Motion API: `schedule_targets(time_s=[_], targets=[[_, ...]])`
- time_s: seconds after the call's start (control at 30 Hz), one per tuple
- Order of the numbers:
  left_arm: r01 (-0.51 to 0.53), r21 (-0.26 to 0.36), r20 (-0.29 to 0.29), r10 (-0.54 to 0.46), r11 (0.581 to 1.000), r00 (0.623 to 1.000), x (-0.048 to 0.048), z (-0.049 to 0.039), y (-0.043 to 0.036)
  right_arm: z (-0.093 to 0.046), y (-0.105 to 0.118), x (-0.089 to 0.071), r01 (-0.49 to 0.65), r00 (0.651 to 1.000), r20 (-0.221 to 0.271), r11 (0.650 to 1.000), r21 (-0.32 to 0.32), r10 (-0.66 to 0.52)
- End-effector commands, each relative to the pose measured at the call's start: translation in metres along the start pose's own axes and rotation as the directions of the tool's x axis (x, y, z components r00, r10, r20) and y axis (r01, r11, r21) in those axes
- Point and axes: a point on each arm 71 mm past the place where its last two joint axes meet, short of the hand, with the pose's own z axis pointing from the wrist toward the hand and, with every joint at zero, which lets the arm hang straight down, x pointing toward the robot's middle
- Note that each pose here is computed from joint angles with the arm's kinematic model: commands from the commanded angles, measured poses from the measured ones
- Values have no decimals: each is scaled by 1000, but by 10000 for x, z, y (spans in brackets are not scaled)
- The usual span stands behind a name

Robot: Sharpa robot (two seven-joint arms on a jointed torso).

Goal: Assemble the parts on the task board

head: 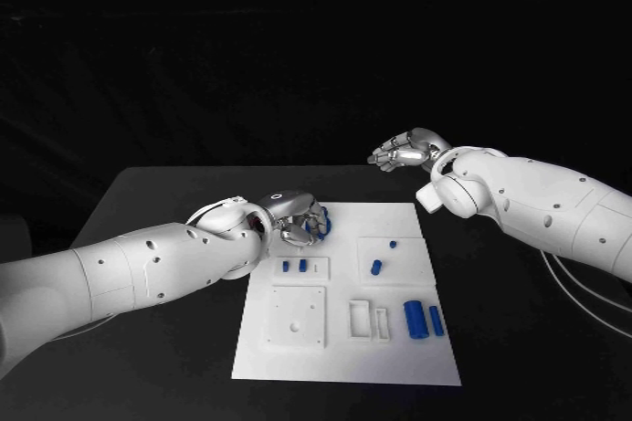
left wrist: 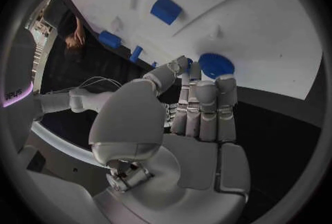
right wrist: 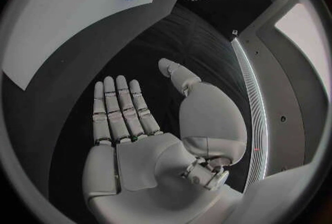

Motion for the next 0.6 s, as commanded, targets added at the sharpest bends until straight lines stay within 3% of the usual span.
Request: schedule_targets(time_s=[0.03,0.17,0.33,0.6], targets=[[38,5,9,-38,999,999,-19,-28,-22,-1,14,10,2,1000,-11,1000,-16,-2],[46,-16,-6,-46,999,999,-55,-68,16,-5,6,-2,3,1000,-9,1000,-15,-3],[50,-48,-35,-51,998,998,-90,-155,124,-9,-3,-14,3,1000,-8,1000,-14,-3],[50,-77,-80,-56,996,995,-89,-240,242,-14,-12,-26,3,1000,-7,1000,-11,-3]])
